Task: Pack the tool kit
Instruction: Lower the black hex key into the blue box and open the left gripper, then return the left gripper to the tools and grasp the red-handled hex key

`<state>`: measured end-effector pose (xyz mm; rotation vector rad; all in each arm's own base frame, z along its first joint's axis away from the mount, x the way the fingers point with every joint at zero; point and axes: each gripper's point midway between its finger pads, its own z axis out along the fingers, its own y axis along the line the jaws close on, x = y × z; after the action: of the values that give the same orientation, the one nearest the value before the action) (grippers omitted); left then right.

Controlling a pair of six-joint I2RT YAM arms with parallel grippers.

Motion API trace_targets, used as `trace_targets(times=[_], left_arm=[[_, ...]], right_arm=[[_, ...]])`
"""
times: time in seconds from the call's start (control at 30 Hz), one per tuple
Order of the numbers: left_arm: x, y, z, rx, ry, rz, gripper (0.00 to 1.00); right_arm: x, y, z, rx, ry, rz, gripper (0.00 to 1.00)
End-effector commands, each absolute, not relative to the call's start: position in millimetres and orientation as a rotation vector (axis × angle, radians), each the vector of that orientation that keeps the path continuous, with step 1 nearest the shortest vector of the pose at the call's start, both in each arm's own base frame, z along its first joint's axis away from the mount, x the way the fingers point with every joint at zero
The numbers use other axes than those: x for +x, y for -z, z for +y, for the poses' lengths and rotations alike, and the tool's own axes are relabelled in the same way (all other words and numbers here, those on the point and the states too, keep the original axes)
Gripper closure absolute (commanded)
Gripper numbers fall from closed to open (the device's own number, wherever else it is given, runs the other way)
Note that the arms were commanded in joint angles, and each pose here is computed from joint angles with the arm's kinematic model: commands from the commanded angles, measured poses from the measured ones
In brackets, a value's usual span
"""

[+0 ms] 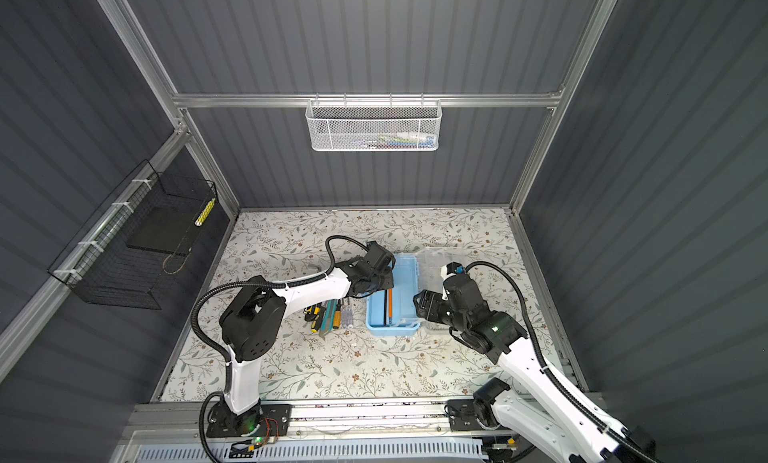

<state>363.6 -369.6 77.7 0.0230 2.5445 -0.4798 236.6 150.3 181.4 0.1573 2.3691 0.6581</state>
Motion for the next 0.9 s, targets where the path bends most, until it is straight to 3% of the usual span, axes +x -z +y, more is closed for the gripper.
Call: trace_targets(times=[0.0,0.27,0.5,0.57,0.73,0.87], left_arm=[[365,-95,-375,0.059,0.497,2.520,0.79],[342,-148,-356,0.194,0.544,2.435,0.69],[321,-184,-296,0.250,0.377,2.364,0.36],[321,-185,-271,0.232,0.305,2.370,0.31],[329,-173,-196,0.064,0.270,2.395,0.32],[333,-163,-167,0.019,0.212,2.401,0.36]], right_arm=[[237,-191,150,0.141,-0.660,2.352,0.23],[234,-204,156,0.085,-0.696,2.343,0.23],[229,-217,161,0.048,-0.706,2.337,0.24],[227,-217,165,0.032,-0.694,2.336,0.24],[222,-210,176,-0.003,-0.654,2.342,0.25],[220,-198,189,-0.011,-0.663,2.368,0.26]])
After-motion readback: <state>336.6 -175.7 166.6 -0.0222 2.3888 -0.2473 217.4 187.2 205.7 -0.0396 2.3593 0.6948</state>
